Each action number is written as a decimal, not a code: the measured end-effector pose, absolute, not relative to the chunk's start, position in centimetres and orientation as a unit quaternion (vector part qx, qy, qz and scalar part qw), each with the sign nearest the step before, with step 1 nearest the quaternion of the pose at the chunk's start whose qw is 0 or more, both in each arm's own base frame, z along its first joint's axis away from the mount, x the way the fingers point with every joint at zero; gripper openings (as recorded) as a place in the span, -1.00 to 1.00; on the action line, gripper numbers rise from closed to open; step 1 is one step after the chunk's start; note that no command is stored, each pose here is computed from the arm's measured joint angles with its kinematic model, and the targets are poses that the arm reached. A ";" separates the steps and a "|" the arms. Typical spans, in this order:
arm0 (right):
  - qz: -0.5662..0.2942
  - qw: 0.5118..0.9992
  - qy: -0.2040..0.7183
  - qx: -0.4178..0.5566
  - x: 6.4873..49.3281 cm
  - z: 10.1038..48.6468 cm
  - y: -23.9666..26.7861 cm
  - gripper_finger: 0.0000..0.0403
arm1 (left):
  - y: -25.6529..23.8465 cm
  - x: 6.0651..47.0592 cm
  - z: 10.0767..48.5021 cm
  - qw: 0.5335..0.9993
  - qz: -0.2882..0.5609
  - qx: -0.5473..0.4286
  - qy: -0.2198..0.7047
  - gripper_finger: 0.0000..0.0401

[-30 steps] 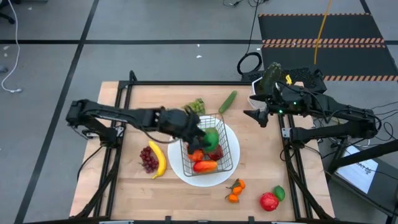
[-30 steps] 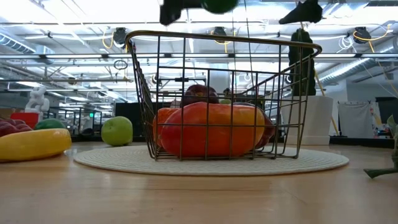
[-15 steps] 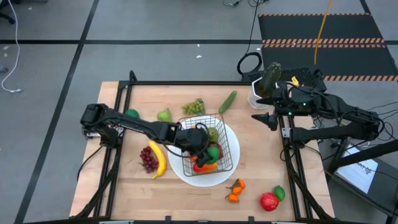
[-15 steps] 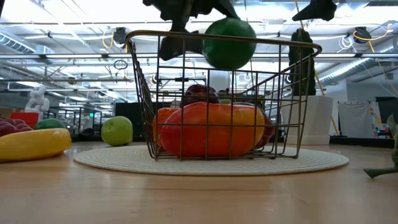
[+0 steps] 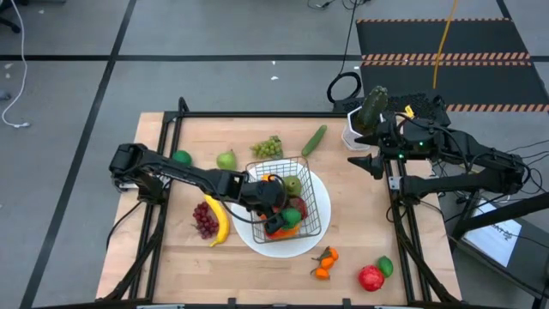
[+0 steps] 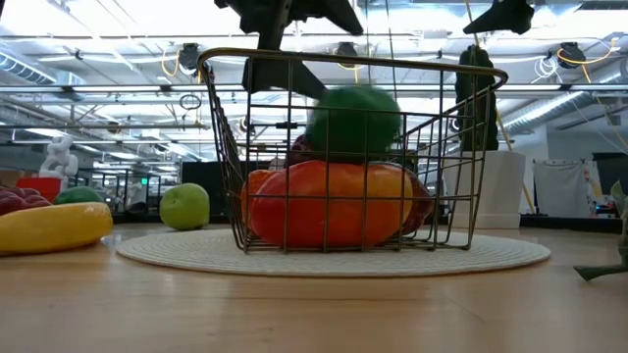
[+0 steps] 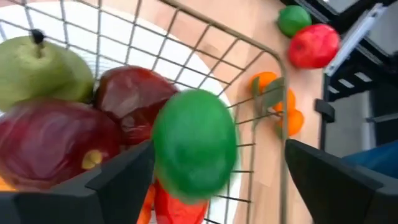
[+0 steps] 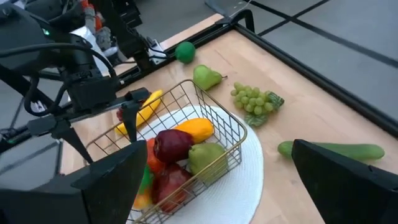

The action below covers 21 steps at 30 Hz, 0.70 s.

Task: Build produce basket
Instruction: Put the bottom left green lime into the black wire basket, then put the red apple into the black wire basket

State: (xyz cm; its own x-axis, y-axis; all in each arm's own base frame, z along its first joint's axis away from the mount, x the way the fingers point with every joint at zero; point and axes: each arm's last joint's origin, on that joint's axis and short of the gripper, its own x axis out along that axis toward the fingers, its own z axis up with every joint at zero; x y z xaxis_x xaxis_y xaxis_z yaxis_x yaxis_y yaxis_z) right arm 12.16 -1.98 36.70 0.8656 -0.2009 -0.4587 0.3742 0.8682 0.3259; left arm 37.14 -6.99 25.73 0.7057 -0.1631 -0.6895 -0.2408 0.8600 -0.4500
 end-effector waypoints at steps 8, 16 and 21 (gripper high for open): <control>-0.165 0.929 0.212 0.252 12.2 36.5 -2.0 0.95 | -5.7 36.1 28.1 0.893 0.000 -0.269 0.362 0.79; -0.099 0.888 0.212 0.395 13.3 36.7 -1.2 0.95 | -4.6 33.0 33.0 0.913 -0.017 -0.276 0.300 0.47; -0.064 0.860 0.246 0.442 15.1 36.2 0.3 0.95 | -4.4 29.1 35.5 0.910 -0.019 -0.268 0.316 0.24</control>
State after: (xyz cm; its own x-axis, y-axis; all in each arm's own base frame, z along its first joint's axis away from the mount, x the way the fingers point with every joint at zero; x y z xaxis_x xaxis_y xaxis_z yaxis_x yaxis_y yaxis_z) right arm 15.13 0.34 36.18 0.8707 0.1084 -0.4798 0.3273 0.6003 0.7297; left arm 29.12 -4.37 35.49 0.7995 -0.2038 -0.5651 -0.1345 0.8561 -0.4991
